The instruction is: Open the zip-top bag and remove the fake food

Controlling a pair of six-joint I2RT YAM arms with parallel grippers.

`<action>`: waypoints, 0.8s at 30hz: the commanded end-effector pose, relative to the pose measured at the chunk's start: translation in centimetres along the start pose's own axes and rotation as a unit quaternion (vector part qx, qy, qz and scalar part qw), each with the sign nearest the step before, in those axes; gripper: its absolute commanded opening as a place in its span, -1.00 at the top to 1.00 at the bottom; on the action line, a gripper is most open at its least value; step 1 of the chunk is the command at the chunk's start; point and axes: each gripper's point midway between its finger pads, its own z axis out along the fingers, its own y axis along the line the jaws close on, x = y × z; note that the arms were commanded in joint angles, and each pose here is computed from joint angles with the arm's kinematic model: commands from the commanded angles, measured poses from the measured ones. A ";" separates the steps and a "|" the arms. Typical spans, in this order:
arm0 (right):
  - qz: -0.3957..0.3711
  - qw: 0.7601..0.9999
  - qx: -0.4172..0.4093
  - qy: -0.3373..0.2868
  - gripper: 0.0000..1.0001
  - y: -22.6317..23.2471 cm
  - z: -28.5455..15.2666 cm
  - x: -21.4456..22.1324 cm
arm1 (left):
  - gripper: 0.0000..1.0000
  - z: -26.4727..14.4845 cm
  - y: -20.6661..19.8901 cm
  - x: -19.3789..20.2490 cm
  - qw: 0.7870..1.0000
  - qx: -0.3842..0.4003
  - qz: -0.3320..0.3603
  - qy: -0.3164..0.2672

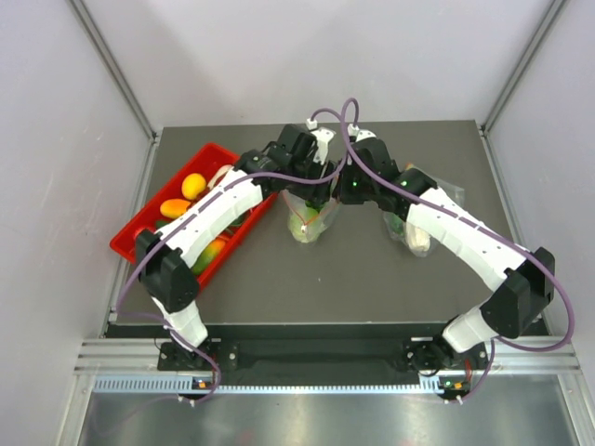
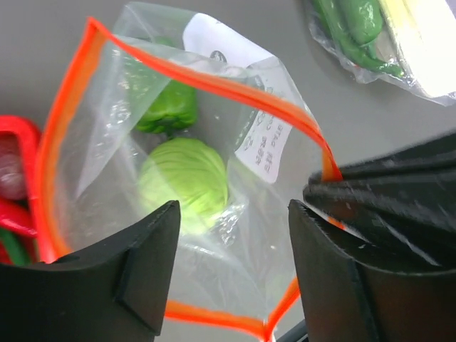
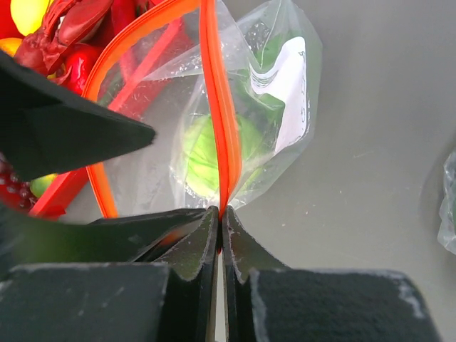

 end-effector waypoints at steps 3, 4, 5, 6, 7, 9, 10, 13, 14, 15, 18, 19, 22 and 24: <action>0.000 0.999 -0.022 -0.034 1.00 1.3 -1.5 -1.6 | -0.29 2.7 -0.6 0.6 0.999 0.028 -0.025 0.018; 0.002 0.999 -0.020 -0.034 1.00 1.2 -1.6 -1.5 | -0.26 3.0 -0.5 1.0 0.999 0.031 -0.026 0.025; 0.002 0.999 -0.020 -0.034 1.00 1.1 -1.7 -1.4 | -0.25 3.2 -0.6 1.2 0.999 0.035 -0.029 0.028; 0.003 0.999 -0.019 -0.035 1.00 1.1 -1.7 -1.4 | -0.20 3.3 -0.8 1.4 0.998 0.040 -0.028 0.033; 0.005 0.999 -0.017 -0.032 1.00 1.0 -1.6 -1.1 | -0.16 3.5 -0.9 1.7 0.998 0.044 -0.028 0.038; 0.006 0.999 -0.018 -0.033 1.00 0.9 -1.6 -1.0 | -0.13 4.0 -0.8 2.5 0.997 0.045 -0.028 0.050; 0.006 0.999 -0.018 -0.031 1.00 0.9 -1.6 -0.9 | -0.13 4.1 -0.6 2.9 0.997 0.040 -0.029 0.054; 0.007 0.999 -0.020 -0.032 1.00 0.9 -1.7 -0.9 | -0.15 5.0 0.9 4.5 0.997 0.004 -0.031 0.073; 0.008 0.999 -0.019 -0.033 1.00 0.9 -1.6 -1.0 | -0.14 5.2 1.2 4.9 0.997 -0.002 -0.031 0.077; 0.008 0.999 -0.019 -0.035 1.00 0.9 -1.6 -1.0 | -0.14 5.5 1.7 5.7 0.996 -0.012 -0.031 0.087; 0.006 0.999 -0.017 -0.031 1.00 0.8 -1.3 -0.7 | -0.13 5.9 2.8 7.3 0.992 -0.036 -0.027 0.115; 0.005 0.999 -0.017 -0.029 1.00 0.7 -1.1 -0.5 | -0.13 6.0 2.9 7.8 0.991 -0.040 -0.025 0.123; 0.007 0.999 -0.019 -0.025 1.00 0.7 -0.7 -0.2 | -0.15 6.4 3.6 8.7 0.989 -0.055 -0.023 0.135; 0.007 0.999 -0.023 -0.024 1.00 0.9 -0.6 -0.1 | -0.17 6.6 3.8 9.2 0.989 -0.057 -0.025 0.138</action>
